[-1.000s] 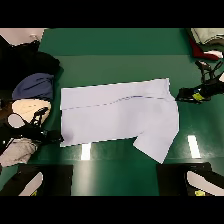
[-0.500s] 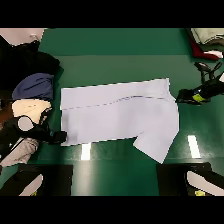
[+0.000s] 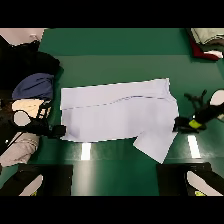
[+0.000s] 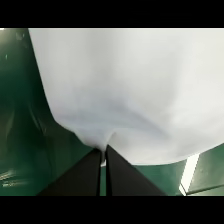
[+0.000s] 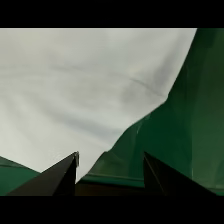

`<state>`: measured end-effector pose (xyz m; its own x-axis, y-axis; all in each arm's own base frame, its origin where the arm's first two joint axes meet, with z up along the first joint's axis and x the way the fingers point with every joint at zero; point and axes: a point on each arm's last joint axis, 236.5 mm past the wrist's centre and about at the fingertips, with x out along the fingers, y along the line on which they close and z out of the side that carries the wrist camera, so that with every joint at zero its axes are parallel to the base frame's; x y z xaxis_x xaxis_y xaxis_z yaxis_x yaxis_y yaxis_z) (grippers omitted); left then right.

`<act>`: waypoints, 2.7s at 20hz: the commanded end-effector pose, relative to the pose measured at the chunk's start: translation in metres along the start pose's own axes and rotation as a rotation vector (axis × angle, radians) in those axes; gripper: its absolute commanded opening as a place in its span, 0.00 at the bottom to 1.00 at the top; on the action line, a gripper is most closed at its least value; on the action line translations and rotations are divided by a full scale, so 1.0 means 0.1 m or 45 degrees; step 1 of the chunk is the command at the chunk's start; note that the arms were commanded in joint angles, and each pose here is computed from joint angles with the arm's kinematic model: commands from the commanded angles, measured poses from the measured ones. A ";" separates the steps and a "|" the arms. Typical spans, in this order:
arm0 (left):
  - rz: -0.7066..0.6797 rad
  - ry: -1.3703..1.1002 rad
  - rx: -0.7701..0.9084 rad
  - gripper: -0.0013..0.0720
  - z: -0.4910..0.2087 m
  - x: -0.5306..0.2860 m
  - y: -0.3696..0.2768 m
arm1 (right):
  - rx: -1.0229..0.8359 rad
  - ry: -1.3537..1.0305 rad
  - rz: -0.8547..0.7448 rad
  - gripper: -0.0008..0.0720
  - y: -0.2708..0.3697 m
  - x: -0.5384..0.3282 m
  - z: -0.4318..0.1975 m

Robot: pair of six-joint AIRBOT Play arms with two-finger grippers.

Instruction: Fold the shirts.

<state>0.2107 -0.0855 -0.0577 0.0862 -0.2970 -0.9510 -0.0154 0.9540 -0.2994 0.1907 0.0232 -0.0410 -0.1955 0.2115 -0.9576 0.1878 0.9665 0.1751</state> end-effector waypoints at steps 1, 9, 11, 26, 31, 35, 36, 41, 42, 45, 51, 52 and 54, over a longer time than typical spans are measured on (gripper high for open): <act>-0.003 -0.018 0.026 0.05 0.05 -0.03 -0.02 | 0.046 0.145 -0.001 0.65 -0.06 0.27 -0.48; -0.004 -0.018 0.032 0.05 0.04 -0.03 -0.02 | 0.118 0.014 0.158 0.65 0.17 0.57 -0.40; -0.007 -0.018 0.040 0.05 0.04 -0.03 -0.03 | 0.124 0.006 0.153 0.63 0.16 0.57 -0.31; -0.016 -0.015 0.115 0.05 0.09 -0.25 -0.12 | 0.059 -0.119 0.158 0.04 0.24 0.17 -0.18; -0.102 0.045 0.239 0.05 0.05 -0.77 -0.43 | 0.037 -0.247 0.172 0.03 0.35 -0.45 -0.42; -0.142 -0.149 0.260 0.05 0.06 -1.16 -0.61 | 0.058 -0.415 0.145 0.03 0.34 -0.87 -0.40; -0.144 -0.184 0.263 0.05 0.06 -1.22 -0.63 | 0.062 -0.432 0.137 0.03 0.34 -0.92 -0.34; -0.065 -0.465 0.271 0.05 0.59 -1.32 -0.53 | 0.012 -0.549 0.141 0.03 0.40 -1.12 0.46; -0.013 -0.561 0.267 0.05 0.76 -1.39 -0.46 | -0.003 -0.553 0.136 0.03 0.41 -1.13 0.63; 0.086 -0.685 0.196 0.05 1.09 -1.43 -0.26 | -0.030 -0.544 0.134 0.03 0.43 -1.10 1.11; 0.105 -0.620 0.134 0.05 1.52 -0.89 -0.11 | -0.078 -0.579 0.166 0.04 0.56 -1.11 1.93; 0.111 -0.598 0.126 0.05 1.55 -0.79 -0.08 | -0.092 -0.573 0.167 0.03 0.60 -1.09 2.03; 0.113 -0.596 0.097 0.05 1.66 -0.64 -0.03 | -0.110 -0.560 0.167 0.04 0.64 -1.04 2.21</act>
<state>0.3500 -0.0655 0.0366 0.5187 -0.1987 -0.8315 0.0587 0.9786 -0.1972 0.4053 0.0272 0.0300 0.2496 0.2604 -0.9327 0.1269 0.9461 0.2981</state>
